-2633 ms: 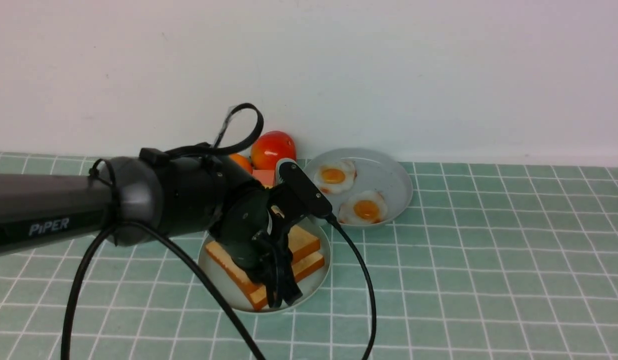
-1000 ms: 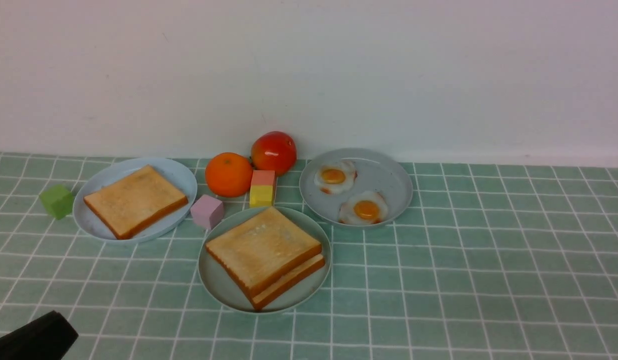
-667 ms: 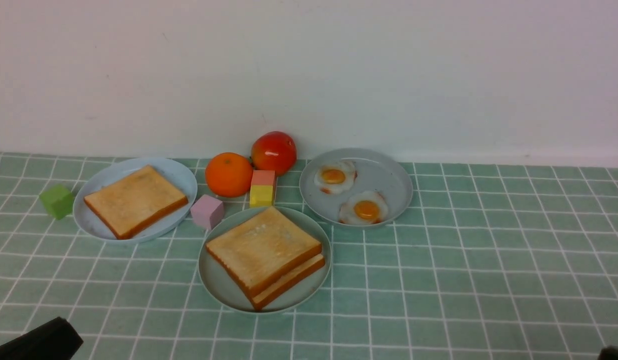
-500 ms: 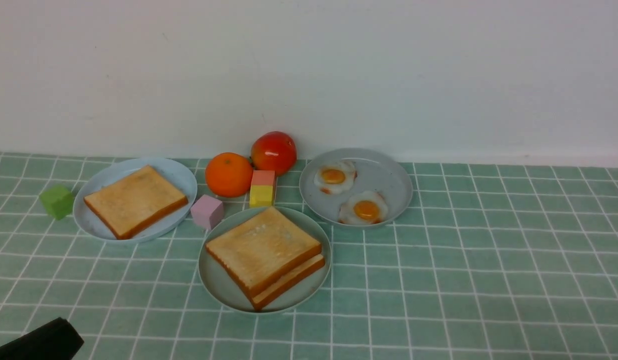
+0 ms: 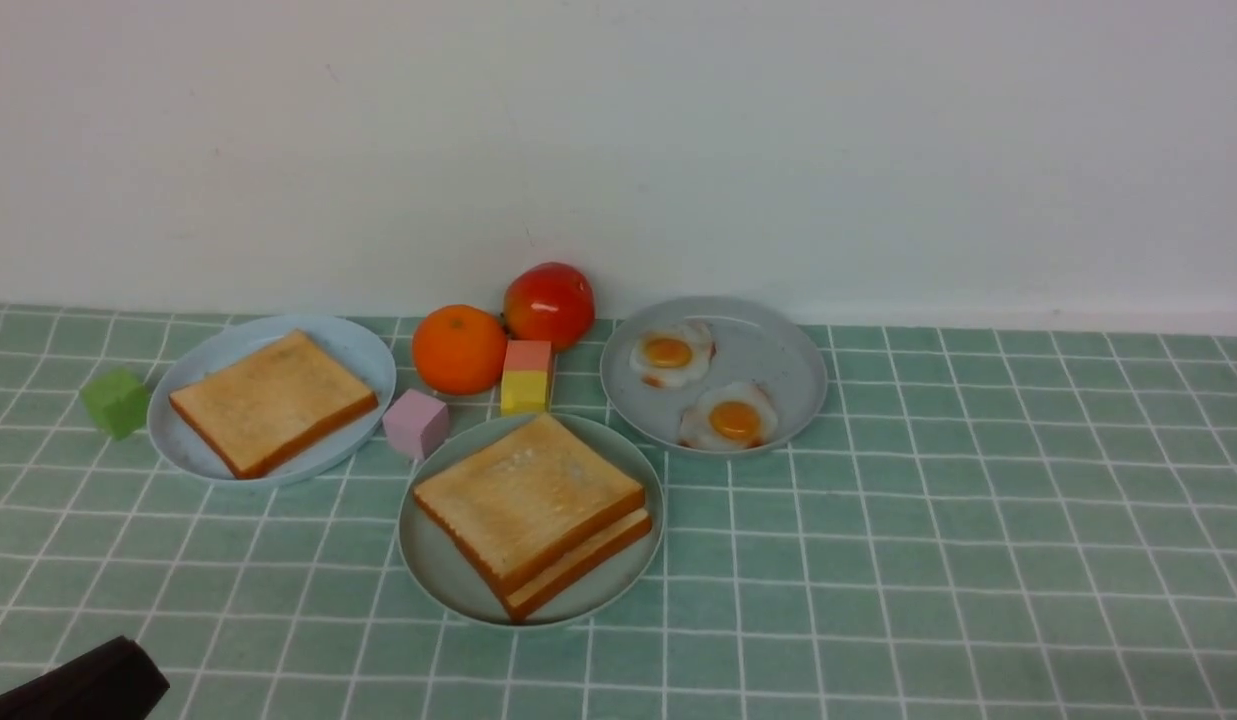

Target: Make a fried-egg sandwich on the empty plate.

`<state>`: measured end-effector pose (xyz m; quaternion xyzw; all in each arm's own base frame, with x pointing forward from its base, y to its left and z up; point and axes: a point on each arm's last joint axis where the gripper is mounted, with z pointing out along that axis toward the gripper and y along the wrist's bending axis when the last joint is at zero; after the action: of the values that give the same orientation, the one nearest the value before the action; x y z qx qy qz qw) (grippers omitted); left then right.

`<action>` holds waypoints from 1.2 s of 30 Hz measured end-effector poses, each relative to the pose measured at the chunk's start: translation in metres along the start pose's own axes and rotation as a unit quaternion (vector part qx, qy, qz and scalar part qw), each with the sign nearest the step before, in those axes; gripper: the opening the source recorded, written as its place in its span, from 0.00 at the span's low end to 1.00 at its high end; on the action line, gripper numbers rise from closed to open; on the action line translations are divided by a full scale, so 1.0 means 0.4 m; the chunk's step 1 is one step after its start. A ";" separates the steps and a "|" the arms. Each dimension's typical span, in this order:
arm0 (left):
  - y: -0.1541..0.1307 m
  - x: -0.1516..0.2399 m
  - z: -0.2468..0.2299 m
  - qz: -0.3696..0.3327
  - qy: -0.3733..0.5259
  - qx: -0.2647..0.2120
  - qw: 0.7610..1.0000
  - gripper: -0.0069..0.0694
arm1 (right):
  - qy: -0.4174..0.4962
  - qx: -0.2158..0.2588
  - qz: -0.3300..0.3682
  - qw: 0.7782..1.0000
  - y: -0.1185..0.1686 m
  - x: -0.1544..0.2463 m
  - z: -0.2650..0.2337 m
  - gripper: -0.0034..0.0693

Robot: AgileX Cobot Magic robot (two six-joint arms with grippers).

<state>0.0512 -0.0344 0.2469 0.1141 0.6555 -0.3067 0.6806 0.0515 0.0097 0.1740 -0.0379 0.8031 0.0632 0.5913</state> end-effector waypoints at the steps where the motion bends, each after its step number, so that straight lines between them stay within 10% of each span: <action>1: 0.000 0.000 0.000 0.000 0.000 0.000 1.000 0.08 | 0.000 -0.001 -0.008 1.000 0.000 0.000 0.000 0.03; 30: 0.002 0.003 0.000 0.000 -0.003 -0.001 1.000 0.10 | 0.001 -0.004 -0.019 1.000 0.002 0.000 0.000 0.04; 36: 0.033 0.005 -0.014 0.055 -0.043 -0.097 0.993 0.07 | 0.001 -0.004 -0.019 1.000 0.002 0.000 0.000 0.04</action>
<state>0.0539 -0.0213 0.2410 0.0702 0.6453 -0.2078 0.7318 0.0513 0.0104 0.1742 -0.0559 0.8023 0.0553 0.5918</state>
